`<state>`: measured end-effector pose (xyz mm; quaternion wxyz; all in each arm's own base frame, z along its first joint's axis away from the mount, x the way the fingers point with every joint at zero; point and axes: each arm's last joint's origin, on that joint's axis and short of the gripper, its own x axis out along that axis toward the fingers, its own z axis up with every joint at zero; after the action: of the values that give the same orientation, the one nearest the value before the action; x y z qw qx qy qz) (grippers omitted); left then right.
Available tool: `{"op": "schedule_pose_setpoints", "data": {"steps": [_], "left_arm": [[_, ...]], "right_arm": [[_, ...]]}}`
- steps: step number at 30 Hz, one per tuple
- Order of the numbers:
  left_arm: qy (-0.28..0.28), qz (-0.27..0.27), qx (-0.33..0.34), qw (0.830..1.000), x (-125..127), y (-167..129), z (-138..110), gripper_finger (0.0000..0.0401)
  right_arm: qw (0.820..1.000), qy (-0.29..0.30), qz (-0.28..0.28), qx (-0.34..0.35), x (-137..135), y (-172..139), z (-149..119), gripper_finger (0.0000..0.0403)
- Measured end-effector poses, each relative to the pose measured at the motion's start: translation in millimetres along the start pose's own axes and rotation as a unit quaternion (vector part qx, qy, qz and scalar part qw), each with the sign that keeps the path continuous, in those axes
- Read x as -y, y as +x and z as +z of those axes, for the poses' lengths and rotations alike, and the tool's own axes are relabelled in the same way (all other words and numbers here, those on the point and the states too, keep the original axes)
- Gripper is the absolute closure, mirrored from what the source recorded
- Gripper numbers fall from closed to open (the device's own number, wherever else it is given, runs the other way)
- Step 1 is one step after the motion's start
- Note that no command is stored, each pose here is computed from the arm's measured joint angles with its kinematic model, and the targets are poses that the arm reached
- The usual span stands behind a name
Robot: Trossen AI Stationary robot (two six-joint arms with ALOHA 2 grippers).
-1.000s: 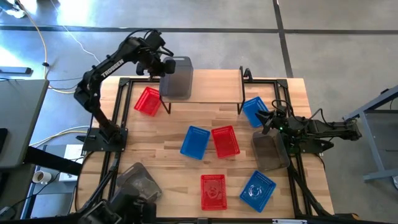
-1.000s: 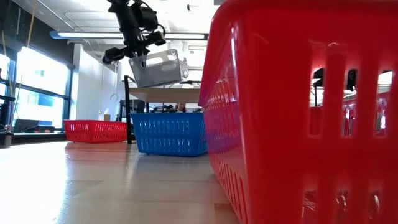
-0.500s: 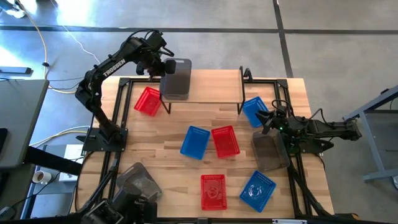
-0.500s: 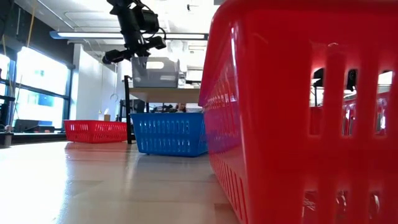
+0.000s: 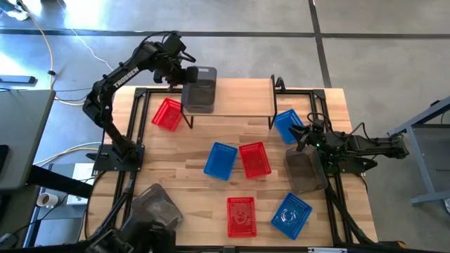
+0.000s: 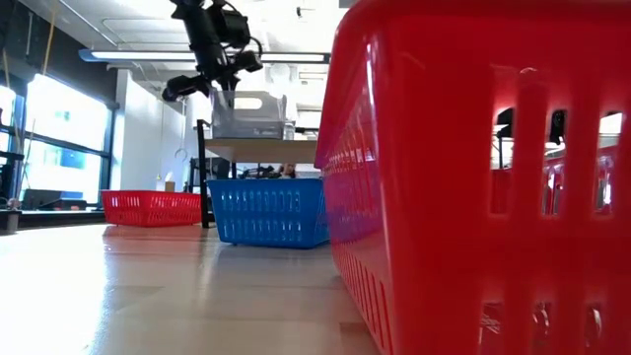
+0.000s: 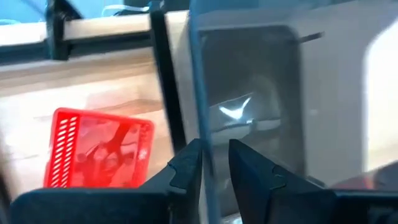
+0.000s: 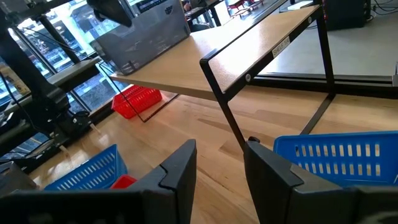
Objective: Stack baskets on shelf by color
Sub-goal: Put the middle red bin on the shelf
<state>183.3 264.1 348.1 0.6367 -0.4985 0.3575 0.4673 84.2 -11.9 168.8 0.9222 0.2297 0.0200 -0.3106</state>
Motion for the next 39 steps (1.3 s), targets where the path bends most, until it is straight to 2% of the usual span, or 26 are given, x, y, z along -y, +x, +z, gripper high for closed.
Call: {"op": "schedule_pose_setpoints", "data": {"steps": [5, 12, 17, 25, 31, 35, 39], "left_arm": [[0.01, -0.043, 0.033, 0.998, 2.6, -16.4, -1.3, 0.0329], [0.036, -0.075, 0.06, 0.995, 1.0, -41.4, -10.5, 0.0329], [0.088, -0.118, 0.069, 0.987, 1.5, -62.6, -23.1, 0.0329], [0.204, -0.15, 0.097, 0.963, 16.0, -90.6, -56.3, 0.0329], [0.271, -0.137, 0.101, 0.947, 33.2, -90.5, -88.1, 0.0329], [0.295, -0.125, 0.086, 0.943, 42.0, -80.0, -105.1, 0.0329], [0.307, -0.116, 0.061, 0.943, 46.8, -63.5, -117.7, 0.0329]], "right_arm": [[1.0, 0.014, 0.0, 0.0, 0.0, 0.0, 0.1, 0.0285], [0.999, 0.039, 0.015, 0.01, -2.4, 0.0, 2.9, 0.0285], [0.997, 0.061, 0.048, 0.032, -7.2, -0.6, 9.6, 0.0285], [0.991, 0.04, 0.092, 0.087, -14.4, -3.3, 23.2, 0.0285], [0.989, 0.01, 0.098, 0.113, -21.0, -11.7, 45.6, 0.0285], [0.987, -0.048, 0.092, 0.121, -28.1, -18.1, 65.8, 0.0285], [0.988, -0.109, 0.074, 0.087, -34.8, -21.6, 81.2, 0.0285]]}}
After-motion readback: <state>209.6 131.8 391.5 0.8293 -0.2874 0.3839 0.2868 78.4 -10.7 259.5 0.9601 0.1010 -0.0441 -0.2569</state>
